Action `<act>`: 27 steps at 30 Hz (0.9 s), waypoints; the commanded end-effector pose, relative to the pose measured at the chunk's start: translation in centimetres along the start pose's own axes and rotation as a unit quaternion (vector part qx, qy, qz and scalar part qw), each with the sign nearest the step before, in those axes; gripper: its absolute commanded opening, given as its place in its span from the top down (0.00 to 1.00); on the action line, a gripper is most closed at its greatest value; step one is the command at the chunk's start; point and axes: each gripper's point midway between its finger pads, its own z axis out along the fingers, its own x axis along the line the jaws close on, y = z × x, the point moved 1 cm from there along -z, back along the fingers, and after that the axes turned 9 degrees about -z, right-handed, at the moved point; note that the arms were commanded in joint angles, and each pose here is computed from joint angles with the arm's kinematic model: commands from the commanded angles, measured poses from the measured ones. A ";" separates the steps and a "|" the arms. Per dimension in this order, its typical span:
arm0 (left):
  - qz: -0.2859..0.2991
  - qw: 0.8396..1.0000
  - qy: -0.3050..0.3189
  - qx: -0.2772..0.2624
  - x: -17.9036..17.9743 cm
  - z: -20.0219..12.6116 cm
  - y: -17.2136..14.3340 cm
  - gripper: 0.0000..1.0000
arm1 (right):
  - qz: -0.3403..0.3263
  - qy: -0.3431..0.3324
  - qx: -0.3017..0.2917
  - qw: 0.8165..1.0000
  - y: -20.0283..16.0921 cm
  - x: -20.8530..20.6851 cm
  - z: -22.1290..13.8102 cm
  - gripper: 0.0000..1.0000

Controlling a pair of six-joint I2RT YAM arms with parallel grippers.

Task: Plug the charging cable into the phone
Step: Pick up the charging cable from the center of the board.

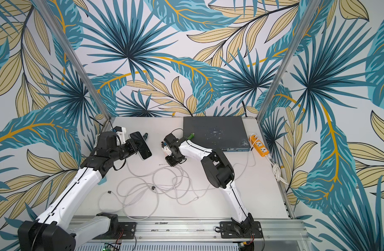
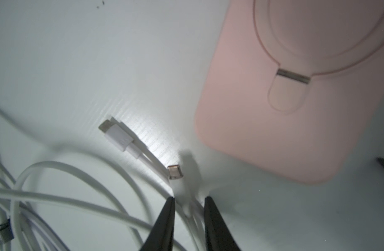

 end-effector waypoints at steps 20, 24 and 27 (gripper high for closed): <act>-0.003 0.997 -0.077 -0.009 -2.8 -1.1 1.1 1.00 | 0.026 0.027 -0.196 0.980 3.2 -0.8 -7.6 0.97; -0.007 0.994 -0.107 -0.012 -4.1 -1.3 1.6 1.00 | 0.022 0.035 -0.264 0.964 3.8 0.0 -10.7 1.00; -0.008 0.989 -0.145 -0.019 -5.8 -1.7 2.2 1.00 | 0.023 0.045 -0.307 0.950 4.0 0.8 -13.3 1.00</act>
